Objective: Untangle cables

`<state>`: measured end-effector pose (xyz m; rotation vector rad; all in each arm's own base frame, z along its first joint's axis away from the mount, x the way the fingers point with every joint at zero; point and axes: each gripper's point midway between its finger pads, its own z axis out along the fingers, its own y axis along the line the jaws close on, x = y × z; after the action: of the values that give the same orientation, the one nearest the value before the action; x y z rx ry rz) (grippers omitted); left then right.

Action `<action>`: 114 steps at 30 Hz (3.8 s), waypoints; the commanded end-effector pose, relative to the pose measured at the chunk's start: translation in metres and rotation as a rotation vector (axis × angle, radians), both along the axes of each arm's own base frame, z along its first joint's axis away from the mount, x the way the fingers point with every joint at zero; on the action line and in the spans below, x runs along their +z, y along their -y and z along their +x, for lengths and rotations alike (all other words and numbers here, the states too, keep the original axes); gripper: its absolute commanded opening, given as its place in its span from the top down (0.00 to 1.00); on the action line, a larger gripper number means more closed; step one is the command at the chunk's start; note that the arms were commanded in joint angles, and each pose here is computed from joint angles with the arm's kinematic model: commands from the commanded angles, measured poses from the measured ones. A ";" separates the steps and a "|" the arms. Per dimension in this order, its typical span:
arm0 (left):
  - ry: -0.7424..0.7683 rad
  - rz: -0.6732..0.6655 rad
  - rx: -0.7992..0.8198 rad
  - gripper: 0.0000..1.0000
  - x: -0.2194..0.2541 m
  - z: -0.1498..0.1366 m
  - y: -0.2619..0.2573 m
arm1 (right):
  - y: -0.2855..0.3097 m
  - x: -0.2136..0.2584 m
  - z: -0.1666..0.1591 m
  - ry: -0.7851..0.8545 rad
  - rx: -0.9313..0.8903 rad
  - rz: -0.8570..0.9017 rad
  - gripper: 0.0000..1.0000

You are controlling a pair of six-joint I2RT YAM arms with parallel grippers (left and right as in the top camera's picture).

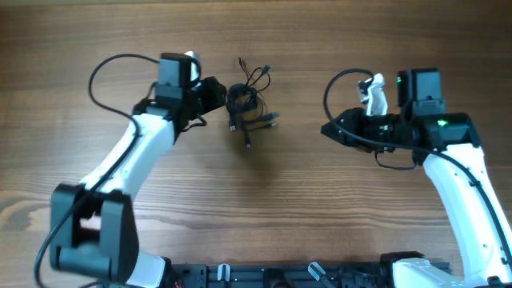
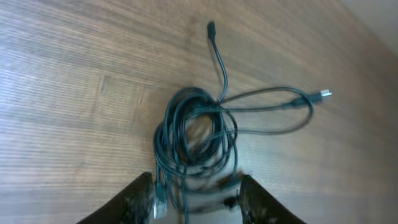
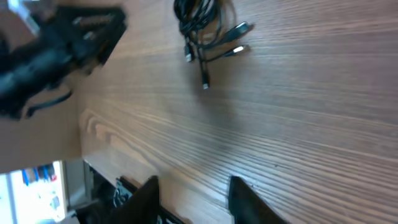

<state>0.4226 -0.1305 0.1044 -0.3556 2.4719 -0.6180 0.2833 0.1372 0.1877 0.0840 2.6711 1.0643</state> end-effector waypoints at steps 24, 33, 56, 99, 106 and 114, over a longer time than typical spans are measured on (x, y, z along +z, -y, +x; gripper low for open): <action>0.070 0.071 -0.646 0.96 0.011 -0.074 0.087 | -0.021 -0.004 0.003 0.062 0.066 -0.056 0.96; 0.349 -0.035 -1.080 0.96 0.063 -0.127 0.144 | -0.036 0.031 0.042 0.249 0.034 0.058 0.27; 0.356 -0.147 -0.715 0.36 0.096 -0.066 0.129 | -0.038 -0.001 0.004 0.207 0.261 0.008 0.96; -0.086 -0.730 -0.889 0.41 0.116 -0.163 0.106 | -0.068 0.038 -0.031 1.013 0.953 0.112 0.96; -0.085 -0.704 -0.877 0.40 0.112 -0.160 0.106 | -0.067 0.034 -0.030 1.076 1.001 0.079 0.96; 0.035 -0.584 -0.952 0.47 0.102 -0.157 0.111 | -0.069 0.039 -0.034 1.100 1.008 0.117 0.96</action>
<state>0.2730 -0.2349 0.2095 0.5856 2.2913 -1.7277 0.2536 0.2024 0.2242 -1.4616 1.5796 0.9522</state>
